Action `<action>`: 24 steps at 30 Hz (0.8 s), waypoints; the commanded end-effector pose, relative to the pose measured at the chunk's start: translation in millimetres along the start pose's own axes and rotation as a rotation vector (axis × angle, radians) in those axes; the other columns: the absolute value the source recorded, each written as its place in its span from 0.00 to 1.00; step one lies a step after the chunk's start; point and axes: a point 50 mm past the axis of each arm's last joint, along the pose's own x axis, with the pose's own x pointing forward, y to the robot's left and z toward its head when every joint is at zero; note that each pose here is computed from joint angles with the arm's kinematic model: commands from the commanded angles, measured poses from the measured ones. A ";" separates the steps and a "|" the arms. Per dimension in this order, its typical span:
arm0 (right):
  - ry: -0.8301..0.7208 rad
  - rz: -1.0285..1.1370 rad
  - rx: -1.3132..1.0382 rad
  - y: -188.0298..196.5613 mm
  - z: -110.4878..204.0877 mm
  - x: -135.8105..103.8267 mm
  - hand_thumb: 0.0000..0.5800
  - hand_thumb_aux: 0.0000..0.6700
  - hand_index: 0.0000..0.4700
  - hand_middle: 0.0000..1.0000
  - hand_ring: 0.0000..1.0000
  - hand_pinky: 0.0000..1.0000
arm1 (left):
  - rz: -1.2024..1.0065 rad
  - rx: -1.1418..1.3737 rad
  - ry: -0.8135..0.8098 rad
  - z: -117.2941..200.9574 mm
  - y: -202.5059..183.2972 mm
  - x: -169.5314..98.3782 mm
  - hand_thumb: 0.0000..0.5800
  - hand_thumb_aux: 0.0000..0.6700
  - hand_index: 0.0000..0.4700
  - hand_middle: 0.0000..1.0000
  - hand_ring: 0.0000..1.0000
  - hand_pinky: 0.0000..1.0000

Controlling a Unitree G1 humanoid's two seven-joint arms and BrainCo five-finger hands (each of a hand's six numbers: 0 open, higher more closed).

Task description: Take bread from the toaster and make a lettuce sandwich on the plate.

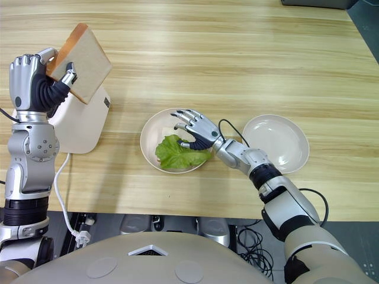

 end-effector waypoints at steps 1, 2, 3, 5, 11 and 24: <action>-0.016 -0.001 0.014 -2.0 3.4 -0.7 0.81 0.56 0.55 0.00 0.00 0.00 | -0.024 0.011 0.002 -1.3 -5.9 -0.6 1.00 1.00 0.98 1.00 1.00 1.00; -0.019 -0.003 0.016 -2.2 4.2 -0.3 0.81 0.56 0.55 0.00 0.00 0.00 | -0.026 0.014 0.002 -1.6 -6.5 -0.7 1.00 1.00 0.98 1.00 1.00 1.00; -0.021 -0.002 0.016 -2.2 4.7 -0.1 0.81 0.56 0.55 0.00 0.00 0.00 | -0.028 0.017 0.002 -1.8 -7.0 -0.8 1.00 1.00 0.98 1.00 1.00 1.00; -0.024 -0.002 0.019 -1.8 5.8 0.3 0.81 0.56 0.55 0.00 0.00 0.00 | -0.030 0.020 0.002 -2.0 -7.7 -0.8 1.00 1.00 0.98 1.00 1.00 1.00; -0.025 0.015 0.033 3.0 8.3 0.2 0.83 0.59 0.58 0.00 0.00 0.00 | -0.030 0.022 0.003 -2.7 -7.8 -0.3 1.00 1.00 0.98 1.00 1.00 1.00; -0.005 0.037 0.042 7.5 5.1 -1.2 0.96 0.80 0.78 0.00 0.00 0.00 | -0.035 0.021 0.011 -4.8 -9.1 0.7 1.00 1.00 0.98 1.00 1.00 1.00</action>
